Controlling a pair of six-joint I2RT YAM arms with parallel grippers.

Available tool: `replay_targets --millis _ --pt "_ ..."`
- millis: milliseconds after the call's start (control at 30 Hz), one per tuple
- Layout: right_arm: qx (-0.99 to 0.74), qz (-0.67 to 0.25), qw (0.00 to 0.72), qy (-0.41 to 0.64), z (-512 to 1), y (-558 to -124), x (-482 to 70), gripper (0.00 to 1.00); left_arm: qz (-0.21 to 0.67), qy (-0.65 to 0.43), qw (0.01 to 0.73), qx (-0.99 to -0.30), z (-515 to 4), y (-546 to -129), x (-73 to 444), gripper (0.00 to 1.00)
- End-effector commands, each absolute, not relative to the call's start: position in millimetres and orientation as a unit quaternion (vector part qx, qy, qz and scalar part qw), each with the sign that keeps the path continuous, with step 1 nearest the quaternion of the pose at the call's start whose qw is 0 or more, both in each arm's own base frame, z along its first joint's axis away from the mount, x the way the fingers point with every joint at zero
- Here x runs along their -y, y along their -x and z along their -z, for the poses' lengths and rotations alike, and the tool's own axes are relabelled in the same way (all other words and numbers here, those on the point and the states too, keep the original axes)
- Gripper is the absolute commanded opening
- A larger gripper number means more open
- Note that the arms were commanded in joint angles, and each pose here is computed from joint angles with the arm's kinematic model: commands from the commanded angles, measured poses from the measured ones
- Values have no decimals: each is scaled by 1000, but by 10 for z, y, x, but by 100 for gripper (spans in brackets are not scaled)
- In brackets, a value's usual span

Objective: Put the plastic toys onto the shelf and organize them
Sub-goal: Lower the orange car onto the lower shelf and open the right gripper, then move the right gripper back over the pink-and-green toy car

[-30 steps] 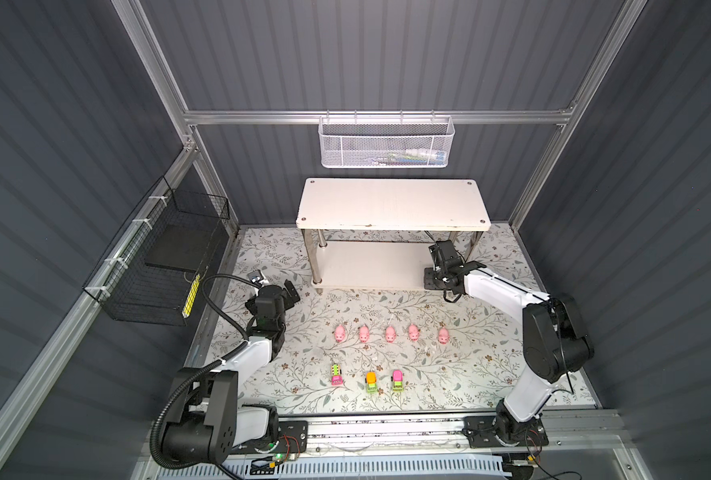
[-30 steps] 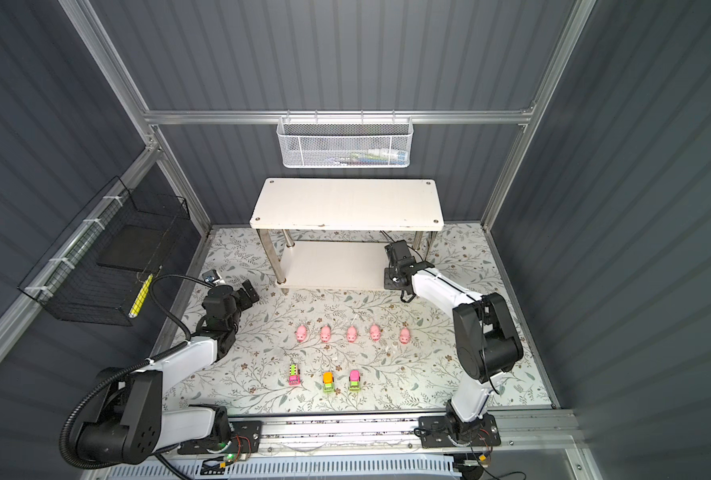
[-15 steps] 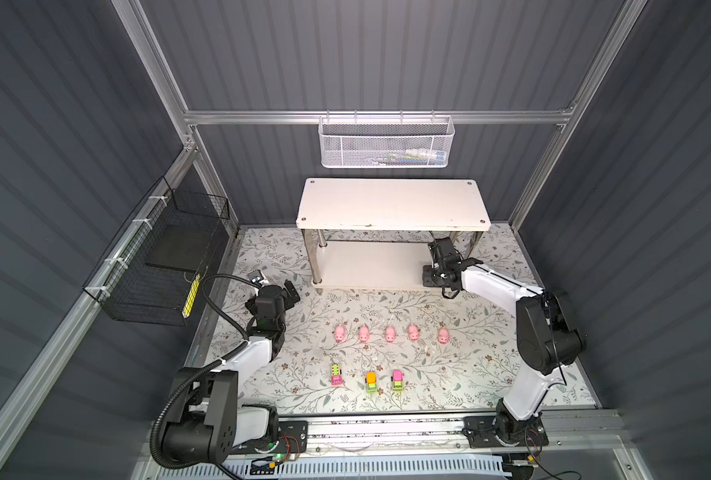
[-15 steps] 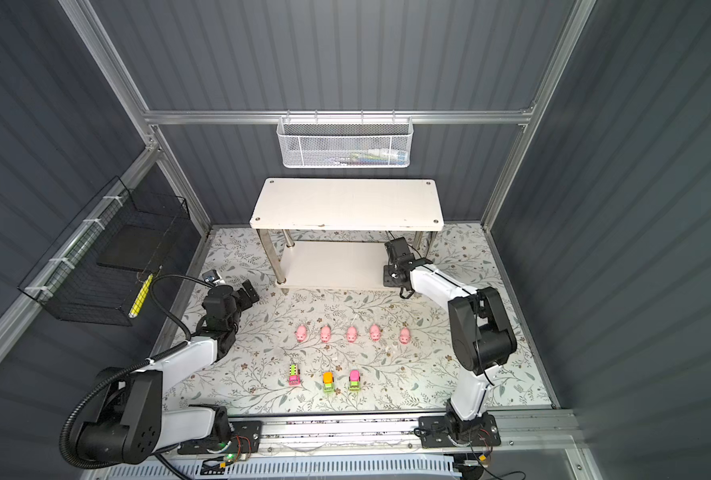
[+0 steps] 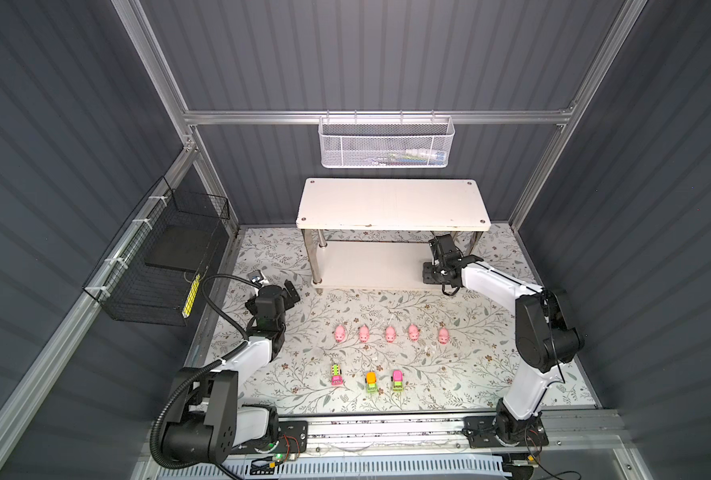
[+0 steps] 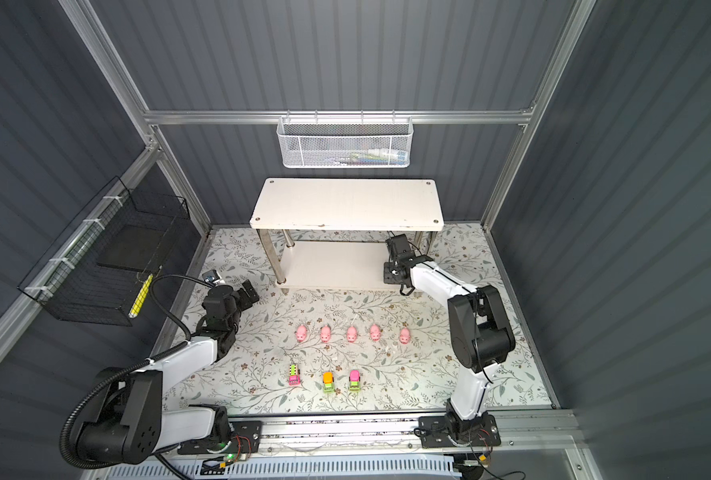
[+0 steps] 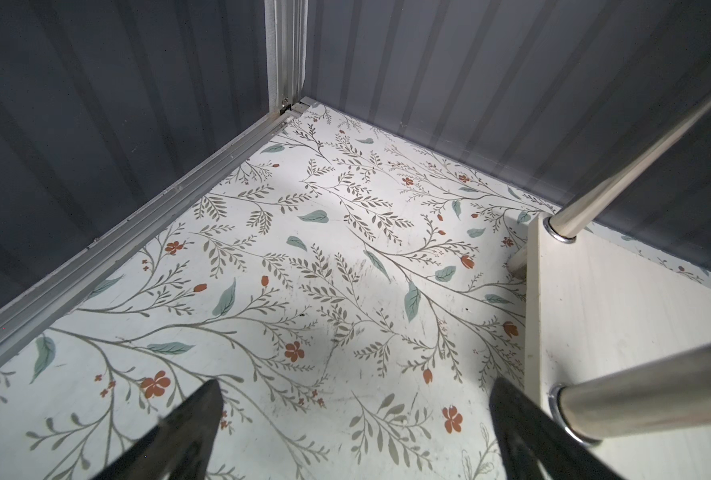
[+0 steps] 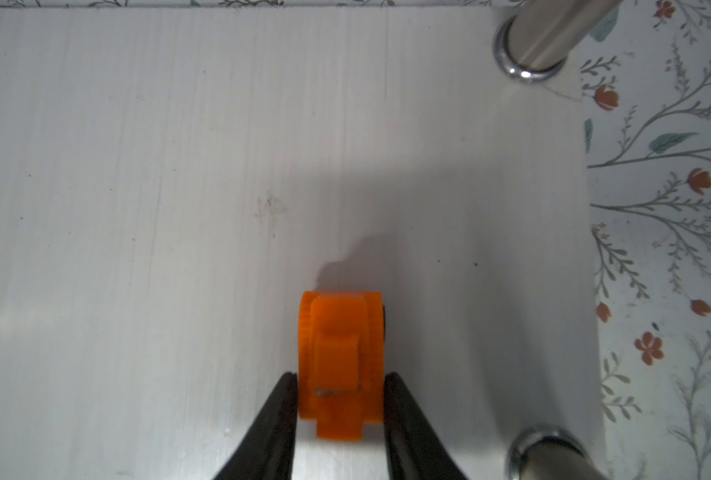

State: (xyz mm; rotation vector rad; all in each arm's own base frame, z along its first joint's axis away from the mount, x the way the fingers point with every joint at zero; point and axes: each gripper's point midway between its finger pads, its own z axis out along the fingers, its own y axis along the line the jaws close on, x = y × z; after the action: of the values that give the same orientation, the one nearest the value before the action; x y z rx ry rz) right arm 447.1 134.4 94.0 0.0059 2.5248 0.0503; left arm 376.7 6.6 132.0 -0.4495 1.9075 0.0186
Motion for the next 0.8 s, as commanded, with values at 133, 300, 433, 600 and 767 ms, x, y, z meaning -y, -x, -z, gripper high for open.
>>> replay_targets --millis 133,300,433,600,767 --pt "-955 -7 295 -2 -886 -4492 -1307 41 -15 192 556 -808 -1305 -3772 -78 100" --pt "-949 -8 315 -7 -990 -4464 -1269 53 -16 193 555 -809 -1289 -3772 -80 100" --pt "-944 -17 329 -9 -1100 -4417 -1269 57 -18 192 555 -809 -1282 -3767 -85 100" --pt "-940 -48 337 -12 -1218 -4290 -1318 61 -20 194 556 -808 -1299 -3761 -95 100" --pt "-932 -80 353 -2 -1328 -4103 -1419 62 -20 194 556 -808 -1299 -3761 -97 100"
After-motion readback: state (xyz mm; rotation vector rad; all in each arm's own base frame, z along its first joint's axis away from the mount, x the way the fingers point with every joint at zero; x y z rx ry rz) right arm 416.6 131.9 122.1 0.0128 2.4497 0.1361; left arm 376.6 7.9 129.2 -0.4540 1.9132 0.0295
